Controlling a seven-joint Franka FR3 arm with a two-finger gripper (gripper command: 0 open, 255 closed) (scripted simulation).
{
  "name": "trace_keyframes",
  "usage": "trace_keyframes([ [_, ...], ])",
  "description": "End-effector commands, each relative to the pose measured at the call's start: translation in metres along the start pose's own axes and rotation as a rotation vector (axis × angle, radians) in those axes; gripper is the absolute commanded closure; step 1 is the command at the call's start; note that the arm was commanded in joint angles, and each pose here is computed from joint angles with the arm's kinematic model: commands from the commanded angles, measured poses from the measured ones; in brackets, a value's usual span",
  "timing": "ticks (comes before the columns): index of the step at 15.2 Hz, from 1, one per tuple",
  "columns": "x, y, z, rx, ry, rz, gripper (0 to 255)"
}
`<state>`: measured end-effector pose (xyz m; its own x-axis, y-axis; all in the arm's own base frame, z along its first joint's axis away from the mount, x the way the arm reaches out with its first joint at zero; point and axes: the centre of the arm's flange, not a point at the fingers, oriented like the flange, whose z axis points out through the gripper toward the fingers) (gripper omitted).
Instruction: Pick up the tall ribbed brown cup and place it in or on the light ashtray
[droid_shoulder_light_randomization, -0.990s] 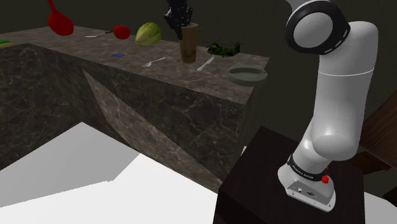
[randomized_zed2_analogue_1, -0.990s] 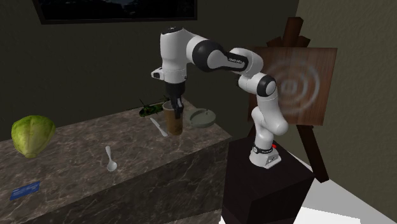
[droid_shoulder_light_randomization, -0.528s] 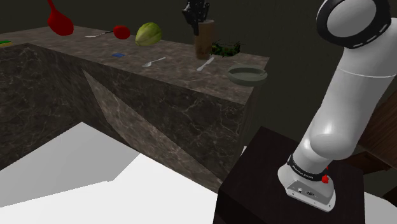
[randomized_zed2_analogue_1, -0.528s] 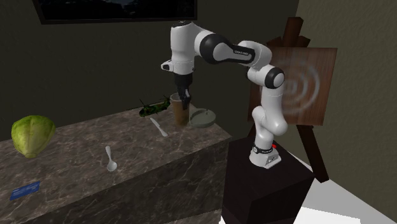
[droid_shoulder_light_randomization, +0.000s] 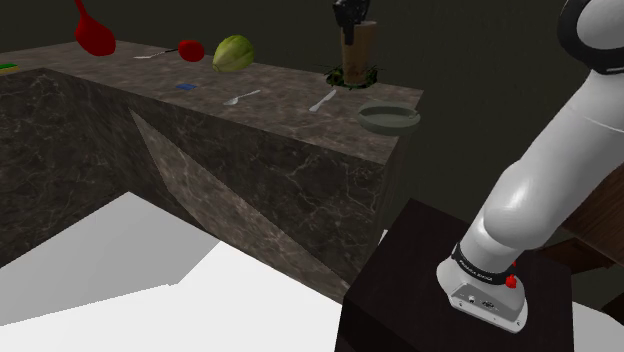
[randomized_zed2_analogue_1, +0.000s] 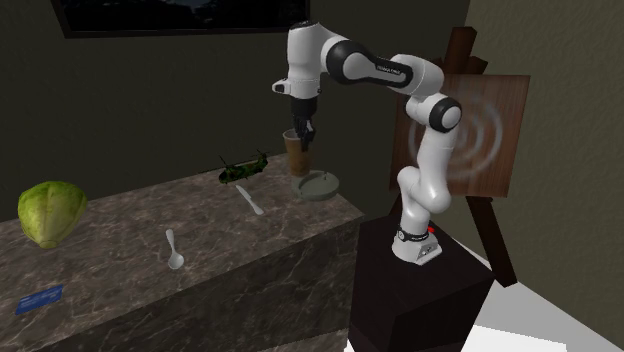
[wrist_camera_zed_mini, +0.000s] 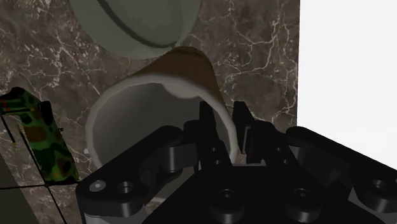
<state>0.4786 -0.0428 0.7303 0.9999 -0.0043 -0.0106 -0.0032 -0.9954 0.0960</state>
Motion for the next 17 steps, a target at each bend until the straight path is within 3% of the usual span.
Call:
trace_keyframes([
  [1,-0.021,0.017,-0.001,0.0,0.0,-0.002,255],
  [8,-0.092,0.088,-0.011,0.0,0.0,-0.002,255],
  [17,-0.092,0.083,0.037,0.0,0.0,-0.002,255],
])
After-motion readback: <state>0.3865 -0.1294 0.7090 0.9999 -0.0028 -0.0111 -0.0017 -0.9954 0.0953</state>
